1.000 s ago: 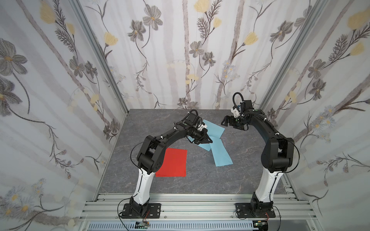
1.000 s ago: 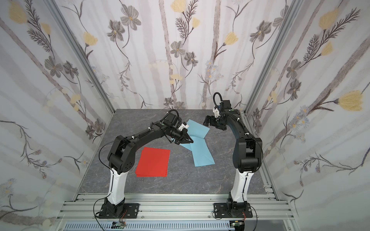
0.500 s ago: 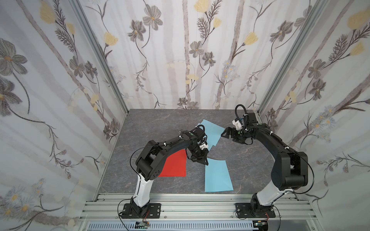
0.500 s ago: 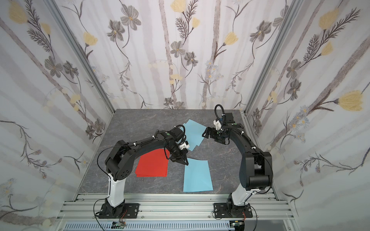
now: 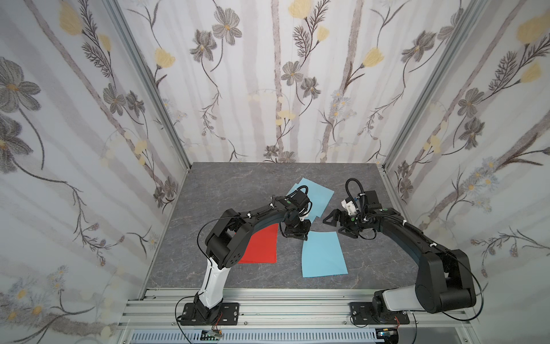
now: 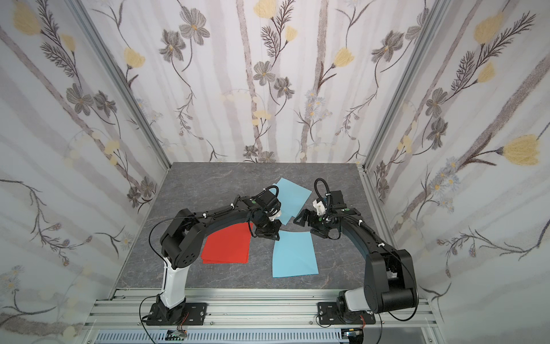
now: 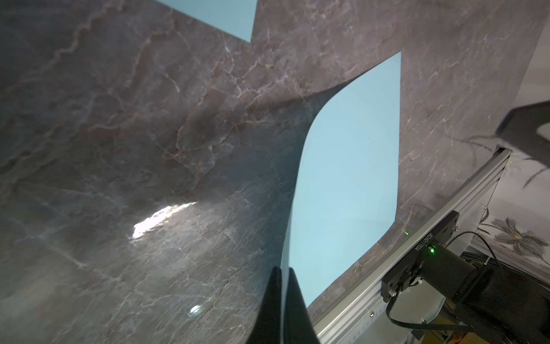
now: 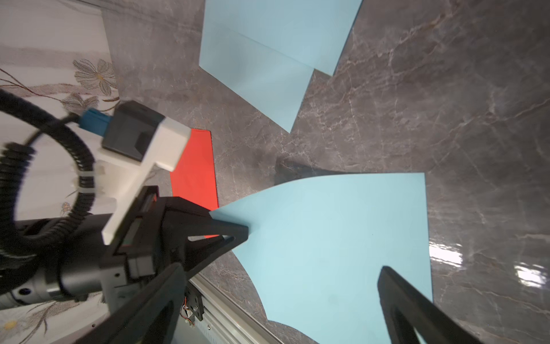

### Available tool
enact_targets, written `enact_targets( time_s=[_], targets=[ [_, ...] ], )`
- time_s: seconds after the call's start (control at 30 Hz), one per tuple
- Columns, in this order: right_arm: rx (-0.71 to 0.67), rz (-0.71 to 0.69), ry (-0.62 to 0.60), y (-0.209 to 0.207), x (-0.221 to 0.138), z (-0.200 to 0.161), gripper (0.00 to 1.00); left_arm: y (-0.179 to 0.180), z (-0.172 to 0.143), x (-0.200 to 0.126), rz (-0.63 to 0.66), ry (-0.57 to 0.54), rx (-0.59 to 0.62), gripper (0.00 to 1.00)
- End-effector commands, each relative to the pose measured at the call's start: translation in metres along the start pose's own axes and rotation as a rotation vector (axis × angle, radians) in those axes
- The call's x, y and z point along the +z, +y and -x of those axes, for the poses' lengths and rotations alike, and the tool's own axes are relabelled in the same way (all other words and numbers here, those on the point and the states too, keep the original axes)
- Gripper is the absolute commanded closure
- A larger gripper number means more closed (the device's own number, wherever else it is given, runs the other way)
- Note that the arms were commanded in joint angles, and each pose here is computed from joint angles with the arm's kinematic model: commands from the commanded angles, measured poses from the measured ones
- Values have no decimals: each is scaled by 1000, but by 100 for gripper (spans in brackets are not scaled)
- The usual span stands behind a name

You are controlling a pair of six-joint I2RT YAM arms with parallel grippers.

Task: Sort the scattered colored papers by color
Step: Place the colored paper at the center of the board.

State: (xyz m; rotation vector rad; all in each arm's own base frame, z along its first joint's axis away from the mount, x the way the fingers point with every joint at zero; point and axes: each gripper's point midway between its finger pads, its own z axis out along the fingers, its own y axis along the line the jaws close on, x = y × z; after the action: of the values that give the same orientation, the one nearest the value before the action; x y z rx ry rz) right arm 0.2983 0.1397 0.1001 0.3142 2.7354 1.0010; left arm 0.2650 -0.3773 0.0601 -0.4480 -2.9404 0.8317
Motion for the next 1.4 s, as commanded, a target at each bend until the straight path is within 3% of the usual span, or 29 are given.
enact_targets(
  time_s=[0.0, 0.33, 1.0, 1.03, 1.07, 1.13, 1.2, 1.3, 1.37],
  targets=[
    [18, 66, 21, 11, 14, -2, 0, 1, 9, -1, 22, -35, 0, 100],
    [-7, -18, 71, -11, 45, -20, 0, -2, 13, -3, 33, -28, 23, 100],
    [-17, -123, 84, -40, 55, -29, 0, -3, 12, -3, 47, 12, 25, 100],
    [-17, -122, 86, -40, 55, -29, 0, -2, 12, -2, 52, 14, 21, 97],
    [-15, -123, 87, -41, 56, -29, 0, -2, 11, -2, 55, 18, 20, 83],
    [-13, -126, 89, -41, 57, -29, 0, 0, 11, -4, 75, 22, 26, 75],
    [-13, -128, 90, -42, 57, -29, 0, 5, 12, -11, 116, 13, 40, 60],
    [-11, -130, 89, -42, 57, -28, 0, 6, 14, -27, 156, 7, 84, 58],
    [-11, -133, 88, -42, 57, -28, 0, 8, 17, -40, 194, 1, 103, 45]
  ],
)
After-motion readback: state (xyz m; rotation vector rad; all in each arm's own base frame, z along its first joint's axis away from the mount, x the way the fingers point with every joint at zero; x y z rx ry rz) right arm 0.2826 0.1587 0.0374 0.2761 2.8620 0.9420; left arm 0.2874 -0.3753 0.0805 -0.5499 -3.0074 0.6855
